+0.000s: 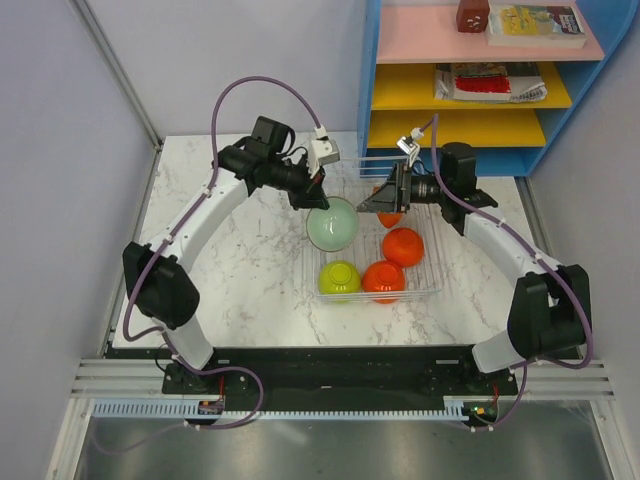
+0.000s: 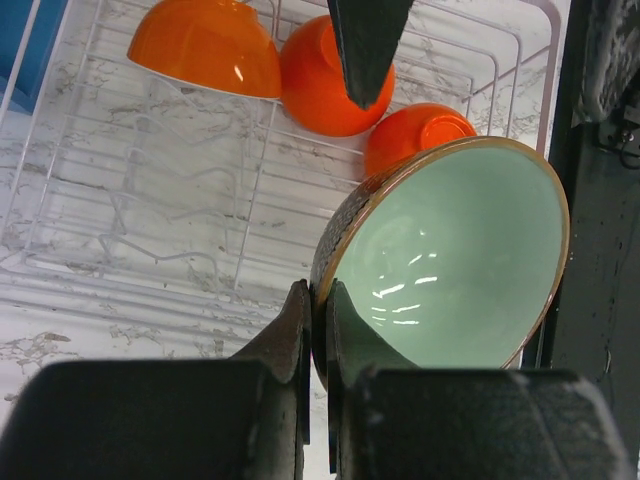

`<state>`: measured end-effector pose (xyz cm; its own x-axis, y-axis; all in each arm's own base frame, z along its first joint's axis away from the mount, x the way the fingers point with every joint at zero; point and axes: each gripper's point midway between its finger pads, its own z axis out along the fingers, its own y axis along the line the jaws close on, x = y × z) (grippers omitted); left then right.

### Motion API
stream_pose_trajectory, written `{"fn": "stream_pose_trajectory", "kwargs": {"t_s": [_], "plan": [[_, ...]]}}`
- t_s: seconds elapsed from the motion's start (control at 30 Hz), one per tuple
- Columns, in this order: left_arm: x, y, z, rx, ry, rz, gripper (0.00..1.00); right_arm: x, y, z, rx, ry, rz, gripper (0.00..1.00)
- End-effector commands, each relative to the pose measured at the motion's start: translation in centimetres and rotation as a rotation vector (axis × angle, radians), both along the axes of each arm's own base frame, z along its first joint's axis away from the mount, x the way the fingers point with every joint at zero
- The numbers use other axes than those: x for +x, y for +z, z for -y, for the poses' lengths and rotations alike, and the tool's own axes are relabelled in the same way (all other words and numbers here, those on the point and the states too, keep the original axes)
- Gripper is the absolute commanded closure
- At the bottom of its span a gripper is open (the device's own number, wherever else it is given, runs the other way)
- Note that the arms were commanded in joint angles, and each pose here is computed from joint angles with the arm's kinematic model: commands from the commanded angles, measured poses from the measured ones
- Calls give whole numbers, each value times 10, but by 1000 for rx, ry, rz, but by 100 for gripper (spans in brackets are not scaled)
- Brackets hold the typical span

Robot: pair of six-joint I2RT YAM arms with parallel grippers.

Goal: Load the bowls into the dish rack

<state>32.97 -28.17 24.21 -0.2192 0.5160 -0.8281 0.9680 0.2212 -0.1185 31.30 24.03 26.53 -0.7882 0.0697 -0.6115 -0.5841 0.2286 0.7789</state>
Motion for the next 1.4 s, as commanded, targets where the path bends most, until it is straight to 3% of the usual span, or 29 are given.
{"fn": "stream_pose_trajectory", "kwargs": {"t_s": [0.0, 0.7, 1.37], "plan": [[7, 29, 15, -69, -54, 54, 98, -4, 0, -7, 25, 55, 39, 2], [-1, 44, 25, -127, -111, 41, 98, -14, -20, -34, 50, 169, -28, 2], [26, 45, 17, -59, 11, 240, 98, -21, -27, -30, 99, 211, -88, 7]]}}
